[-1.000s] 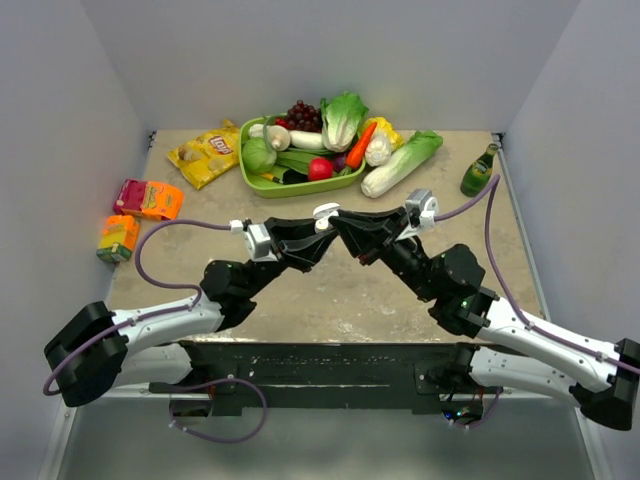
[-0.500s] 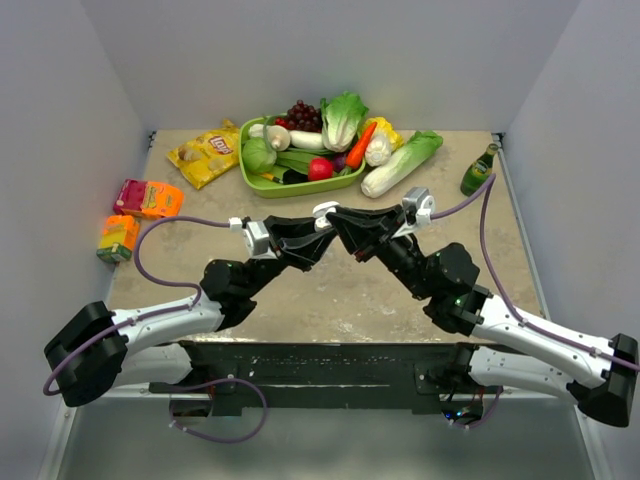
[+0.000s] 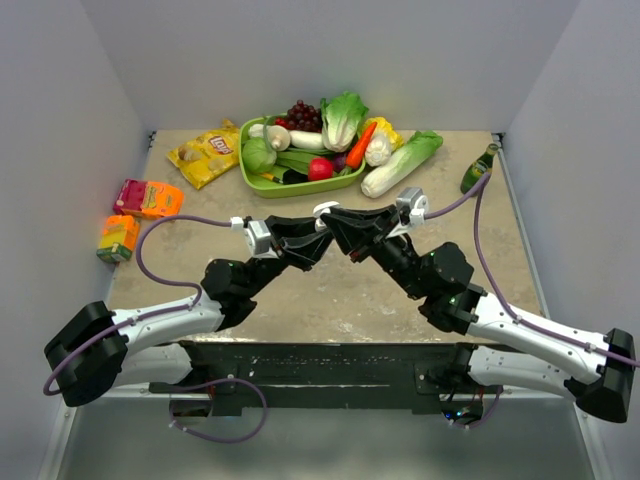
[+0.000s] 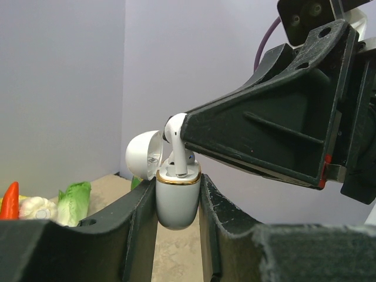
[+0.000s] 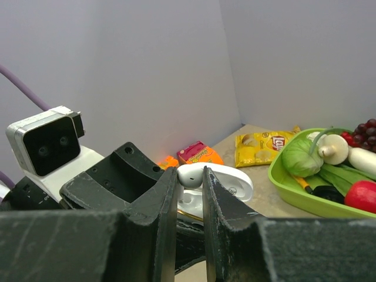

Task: Insert the wireless bluetooth earbuds into the charging case
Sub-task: Place the earbud in the charging case, then close the charging case, then place the charging case at the center of the board, then reset both arms

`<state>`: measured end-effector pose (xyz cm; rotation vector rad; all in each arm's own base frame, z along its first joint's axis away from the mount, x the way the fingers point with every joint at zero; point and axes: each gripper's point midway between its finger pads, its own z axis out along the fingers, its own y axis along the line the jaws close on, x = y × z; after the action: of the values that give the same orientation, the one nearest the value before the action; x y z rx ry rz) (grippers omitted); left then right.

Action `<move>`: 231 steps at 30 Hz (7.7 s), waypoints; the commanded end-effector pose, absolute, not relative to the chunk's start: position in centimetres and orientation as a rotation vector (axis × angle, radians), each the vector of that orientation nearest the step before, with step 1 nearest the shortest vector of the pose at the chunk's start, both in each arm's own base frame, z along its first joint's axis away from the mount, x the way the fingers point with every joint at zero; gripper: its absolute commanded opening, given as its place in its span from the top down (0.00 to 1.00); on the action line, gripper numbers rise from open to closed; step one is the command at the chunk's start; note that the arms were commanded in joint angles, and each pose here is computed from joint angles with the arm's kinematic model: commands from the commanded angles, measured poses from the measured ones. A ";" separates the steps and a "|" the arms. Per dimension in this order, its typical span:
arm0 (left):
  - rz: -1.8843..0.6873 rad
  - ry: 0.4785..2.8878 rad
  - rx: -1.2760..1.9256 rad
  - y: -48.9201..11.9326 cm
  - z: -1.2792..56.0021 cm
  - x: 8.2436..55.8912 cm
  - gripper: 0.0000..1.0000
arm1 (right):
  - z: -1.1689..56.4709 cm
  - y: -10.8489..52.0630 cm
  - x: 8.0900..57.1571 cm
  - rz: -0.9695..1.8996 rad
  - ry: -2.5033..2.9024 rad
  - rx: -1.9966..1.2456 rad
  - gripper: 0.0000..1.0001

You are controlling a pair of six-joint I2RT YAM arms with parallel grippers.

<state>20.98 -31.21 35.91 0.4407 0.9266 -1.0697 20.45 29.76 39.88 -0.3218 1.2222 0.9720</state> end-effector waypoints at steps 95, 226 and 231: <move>-1.052 0.682 0.348 -28.0 42.4 19.1 1.00 | 37.4 30.3 21.2 0.827 1.388 -0.355 0.66; -0.464 2.158 -0.182 -20.1 8.5 29.5 0.00 | 22.6 22.0 21.4 0.484 1.880 -0.163 0.43; -0.386 2.052 -0.433 -15.8 9.8 28.5 0.00 | 22.6 22.1 21.0 0.564 1.810 -0.155 0.41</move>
<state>29.08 -20.10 9.94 -0.2275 2.1042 -0.5306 20.88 21.89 21.32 -0.2059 1.8972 0.4860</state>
